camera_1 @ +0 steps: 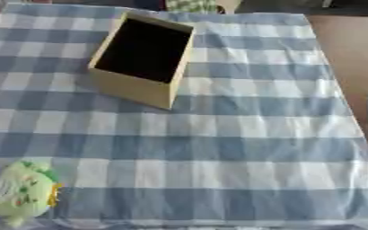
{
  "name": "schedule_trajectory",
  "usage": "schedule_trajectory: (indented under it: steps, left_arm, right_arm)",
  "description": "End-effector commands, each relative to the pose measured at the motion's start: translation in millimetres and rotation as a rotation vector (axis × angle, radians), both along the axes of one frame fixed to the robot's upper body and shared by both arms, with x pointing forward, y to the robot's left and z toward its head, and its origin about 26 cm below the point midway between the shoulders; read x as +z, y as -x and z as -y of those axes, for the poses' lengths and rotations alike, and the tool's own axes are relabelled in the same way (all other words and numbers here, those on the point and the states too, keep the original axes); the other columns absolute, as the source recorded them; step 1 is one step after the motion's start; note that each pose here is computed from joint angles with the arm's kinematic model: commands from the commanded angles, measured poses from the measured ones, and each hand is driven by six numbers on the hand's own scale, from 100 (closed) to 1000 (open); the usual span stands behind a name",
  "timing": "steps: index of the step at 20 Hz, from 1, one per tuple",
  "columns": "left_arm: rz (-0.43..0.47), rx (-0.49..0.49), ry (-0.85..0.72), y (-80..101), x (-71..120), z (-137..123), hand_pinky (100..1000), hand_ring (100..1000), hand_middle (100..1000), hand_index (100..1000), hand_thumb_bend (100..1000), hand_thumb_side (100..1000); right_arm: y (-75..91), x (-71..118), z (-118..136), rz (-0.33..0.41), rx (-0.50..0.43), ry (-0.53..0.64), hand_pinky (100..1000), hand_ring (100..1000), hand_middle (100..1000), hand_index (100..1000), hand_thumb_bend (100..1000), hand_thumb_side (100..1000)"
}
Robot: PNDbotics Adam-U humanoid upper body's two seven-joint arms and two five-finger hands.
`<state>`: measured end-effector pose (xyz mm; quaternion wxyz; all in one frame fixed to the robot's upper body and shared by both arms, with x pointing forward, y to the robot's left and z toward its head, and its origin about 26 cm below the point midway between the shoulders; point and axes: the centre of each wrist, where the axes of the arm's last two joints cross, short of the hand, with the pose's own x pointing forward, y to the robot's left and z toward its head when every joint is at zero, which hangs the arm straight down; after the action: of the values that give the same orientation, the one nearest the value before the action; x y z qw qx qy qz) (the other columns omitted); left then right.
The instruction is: Pick up objects on the table and place them in the box.
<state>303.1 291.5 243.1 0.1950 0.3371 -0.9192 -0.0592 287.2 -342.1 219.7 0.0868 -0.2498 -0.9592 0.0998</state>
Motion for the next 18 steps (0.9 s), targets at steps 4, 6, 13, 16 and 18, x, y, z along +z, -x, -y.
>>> schedule_trajectory:
  steps: [4, 6, 13, 16, 18]
  left_arm:
    - [-0.059, 0.05, -0.138, 5.8, 8.7, -9, 476, 602, 720, 825, 193, 802]
    - [-0.118, 0.083, -0.223, 7.7, 9.4, -14, 476, 600, 724, 831, 193, 810]
    - [-0.314, 0.144, -0.505, 14.3, 11.7, -26, 490, 605, 735, 838, 195, 842]
    - [-0.406, 0.107, -0.591, 15.7, 10.4, -27, 486, 601, 733, 838, 192, 865]
    - [-0.452, 0.079, -0.629, 16.6, 11.2, -29, 492, 604, 734, 839, 183, 866]
  right_arm:
    - [3.2, 8.4, 2, 0.019, -0.003, 0.034, 785, 622, 603, 780, 100, 751]
    - [3.4, 8.5, 3, 0.017, -0.004, 0.039, 786, 623, 603, 780, 100, 750]
    - [4.3, 8.0, 4, 0.007, -0.01, 0.053, 786, 623, 603, 780, 100, 750]
    - [4.3, 7.7, 4, 0.004, -0.009, 0.053, 786, 623, 606, 784, 100, 750]
    - [4.5, 7.5, 4, 0.002, -0.009, 0.055, 786, 623, 606, 783, 100, 750]
